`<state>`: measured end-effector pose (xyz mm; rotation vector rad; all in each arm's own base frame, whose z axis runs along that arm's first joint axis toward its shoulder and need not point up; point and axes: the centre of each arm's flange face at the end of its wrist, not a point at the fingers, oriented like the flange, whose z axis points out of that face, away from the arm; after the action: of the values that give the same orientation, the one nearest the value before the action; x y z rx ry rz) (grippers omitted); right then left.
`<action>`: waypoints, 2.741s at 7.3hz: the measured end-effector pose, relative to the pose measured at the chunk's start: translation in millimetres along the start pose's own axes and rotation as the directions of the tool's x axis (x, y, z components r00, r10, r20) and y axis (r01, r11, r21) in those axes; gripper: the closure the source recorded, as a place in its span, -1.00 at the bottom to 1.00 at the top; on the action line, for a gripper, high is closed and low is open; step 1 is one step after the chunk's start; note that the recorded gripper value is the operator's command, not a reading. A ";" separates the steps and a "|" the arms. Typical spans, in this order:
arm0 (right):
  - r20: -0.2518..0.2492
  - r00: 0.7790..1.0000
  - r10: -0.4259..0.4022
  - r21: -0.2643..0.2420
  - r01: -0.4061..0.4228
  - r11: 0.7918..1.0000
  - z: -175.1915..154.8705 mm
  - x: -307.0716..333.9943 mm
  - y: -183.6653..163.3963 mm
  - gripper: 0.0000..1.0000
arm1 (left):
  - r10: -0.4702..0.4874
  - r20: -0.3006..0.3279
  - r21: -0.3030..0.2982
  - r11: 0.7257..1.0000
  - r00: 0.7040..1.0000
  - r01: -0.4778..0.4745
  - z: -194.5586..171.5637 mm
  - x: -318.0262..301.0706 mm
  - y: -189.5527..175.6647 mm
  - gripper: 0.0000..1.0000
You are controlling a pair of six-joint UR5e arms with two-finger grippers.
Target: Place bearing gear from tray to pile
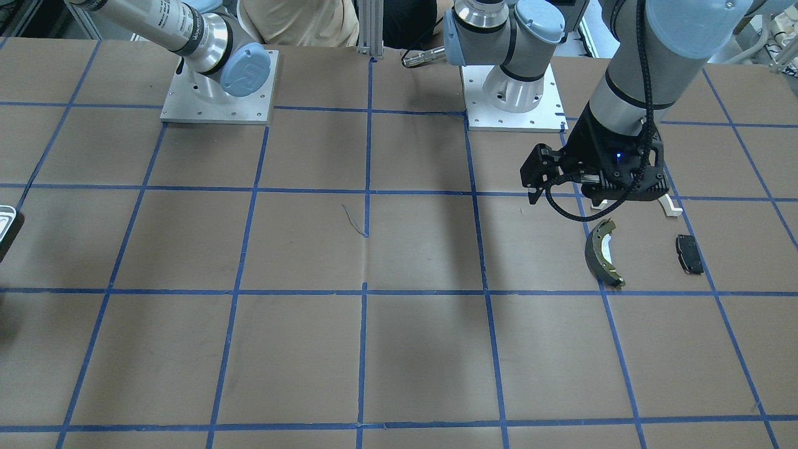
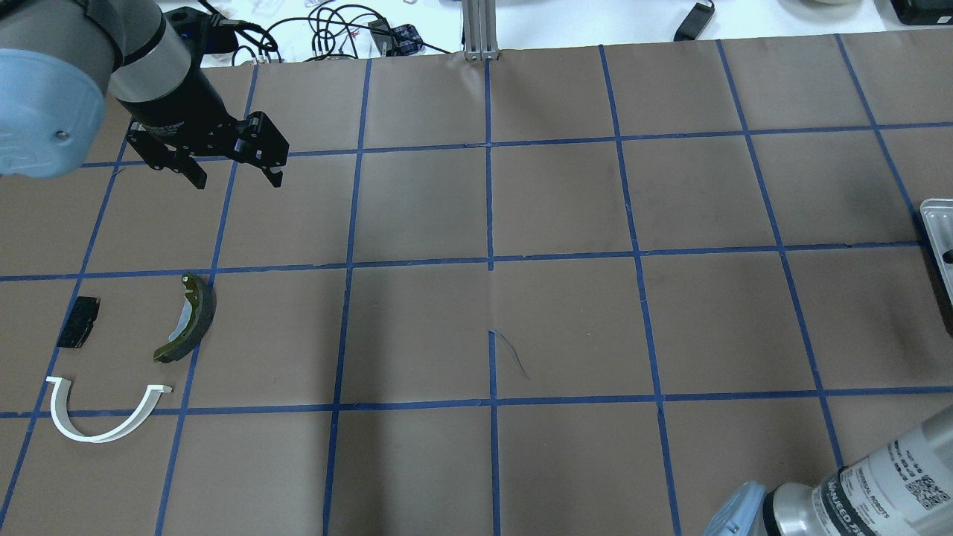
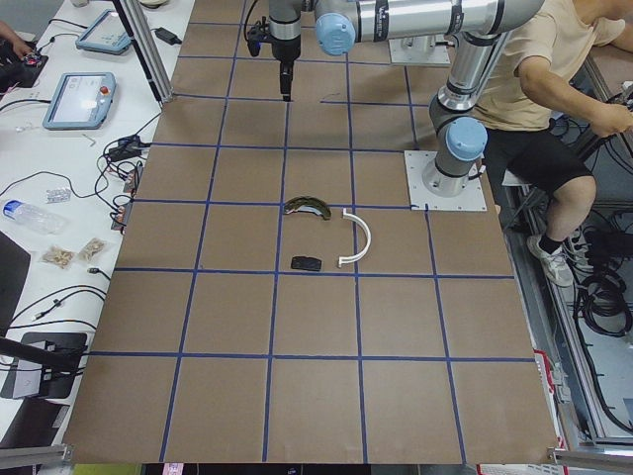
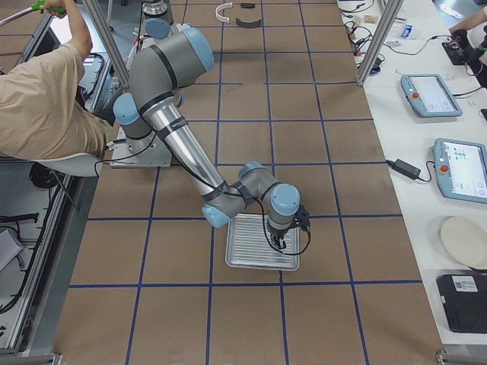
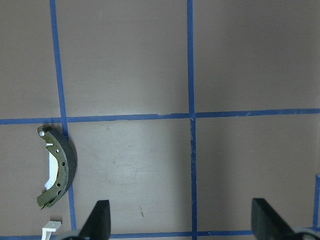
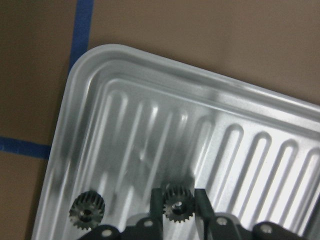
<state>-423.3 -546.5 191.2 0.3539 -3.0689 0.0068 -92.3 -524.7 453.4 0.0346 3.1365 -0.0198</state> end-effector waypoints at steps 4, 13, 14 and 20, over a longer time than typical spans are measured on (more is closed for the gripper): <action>0.036 0.999 0.002 -0.015 -0.002 1.000 -64.3 -91.0 -59.0 1.00 | 0.000 0.000 -0.001 1.000 1.000 0.000 0.3 0.0 -0.1 -1.00; -0.012 0.968 0.250 0.080 -0.248 0.965 -96.5 -679.1 -178.6 0.96 | 0.012 0.000 0.000 1.000 1.000 -0.012 0.4 -1.6 -0.9 -1.00; -0.003 0.952 0.306 0.090 -0.305 0.948 -99.2 -736.3 -161.8 0.96 | 0.013 0.000 0.001 1.000 1.000 -0.013 0.2 -1.6 -0.9 -1.00; 0.096 0.881 0.463 0.070 -0.470 0.880 -93.8 -843.8 -124.1 -1.00 | 0.014 -0.001 -0.002 1.000 1.000 -0.014 1.6 -1.6 -1.4 -1.00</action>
<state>430.3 -474.6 240.4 -0.4039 -3.1484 0.1570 -90.7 -526.2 451.9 0.0563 3.1372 -0.0171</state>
